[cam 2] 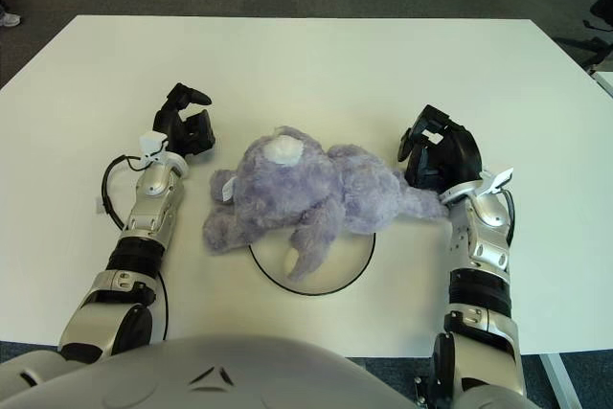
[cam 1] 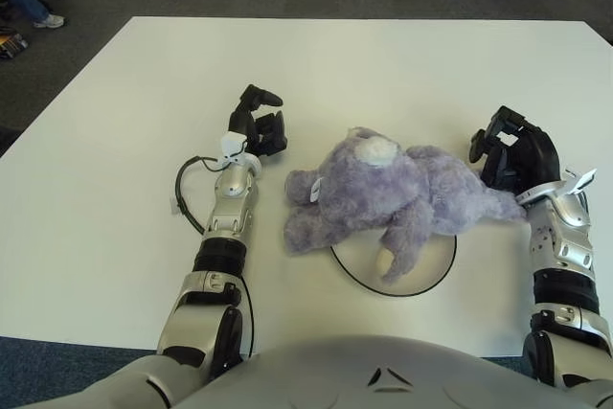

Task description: Put the doll into the plate.

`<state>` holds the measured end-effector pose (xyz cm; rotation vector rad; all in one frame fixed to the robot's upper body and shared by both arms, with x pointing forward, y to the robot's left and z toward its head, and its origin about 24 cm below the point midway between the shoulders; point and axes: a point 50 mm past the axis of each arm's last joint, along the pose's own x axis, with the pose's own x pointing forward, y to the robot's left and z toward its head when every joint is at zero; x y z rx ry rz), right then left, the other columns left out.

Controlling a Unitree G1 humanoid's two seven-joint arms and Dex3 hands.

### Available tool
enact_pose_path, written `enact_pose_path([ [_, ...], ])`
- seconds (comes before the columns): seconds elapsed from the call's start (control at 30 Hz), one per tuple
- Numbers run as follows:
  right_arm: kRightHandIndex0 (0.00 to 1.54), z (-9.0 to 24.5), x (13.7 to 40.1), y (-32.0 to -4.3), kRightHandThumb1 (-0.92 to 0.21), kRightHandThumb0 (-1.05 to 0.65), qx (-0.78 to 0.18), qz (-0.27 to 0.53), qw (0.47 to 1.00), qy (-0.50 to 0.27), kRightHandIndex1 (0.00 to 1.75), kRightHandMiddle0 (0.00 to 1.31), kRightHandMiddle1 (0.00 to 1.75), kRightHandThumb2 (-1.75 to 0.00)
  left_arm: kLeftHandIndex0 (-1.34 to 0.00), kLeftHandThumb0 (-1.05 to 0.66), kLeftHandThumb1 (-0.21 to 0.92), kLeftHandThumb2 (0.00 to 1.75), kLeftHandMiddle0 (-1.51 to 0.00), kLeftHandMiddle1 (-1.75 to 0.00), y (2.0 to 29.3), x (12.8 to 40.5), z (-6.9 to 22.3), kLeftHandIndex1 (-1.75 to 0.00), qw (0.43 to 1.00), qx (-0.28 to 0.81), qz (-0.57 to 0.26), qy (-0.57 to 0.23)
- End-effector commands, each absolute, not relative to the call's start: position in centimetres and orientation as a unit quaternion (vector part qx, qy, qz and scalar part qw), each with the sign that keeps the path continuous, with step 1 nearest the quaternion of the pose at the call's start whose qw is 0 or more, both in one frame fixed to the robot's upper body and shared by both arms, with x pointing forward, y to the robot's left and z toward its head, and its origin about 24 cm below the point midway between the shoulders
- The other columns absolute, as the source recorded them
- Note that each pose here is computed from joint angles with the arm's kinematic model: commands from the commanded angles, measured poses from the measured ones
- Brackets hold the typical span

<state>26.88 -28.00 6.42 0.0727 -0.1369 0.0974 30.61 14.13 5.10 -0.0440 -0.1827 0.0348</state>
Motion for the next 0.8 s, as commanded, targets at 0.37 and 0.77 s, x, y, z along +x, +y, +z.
enact_pose_path([
  [0.37, 0.88, 5.1, 26.7, -28.0, 0.07, -0.01, 0.106, 0.041, 0.993, -0.018, 1.73, 0.69, 1.75, -1.75, -0.49, -0.43, 0.46, 1.13, -1.16, -1.75, 14.8, 29.3, 2.4, -1.75, 0.998, -0.028, 0.027, -0.045],
  [0.77, 0.89, 4.4, 26.4, -28.1, 0.06, -0.01, 0.165, -0.003, 0.986, 0.036, 1.75, 0.68, 1.74, -1.75, -0.5, -0.43, 0.45, 1.15, -1.16, -1.75, 14.9, 29.3, 2.5, -1.75, 0.998, -0.031, 0.026, -0.045],
])
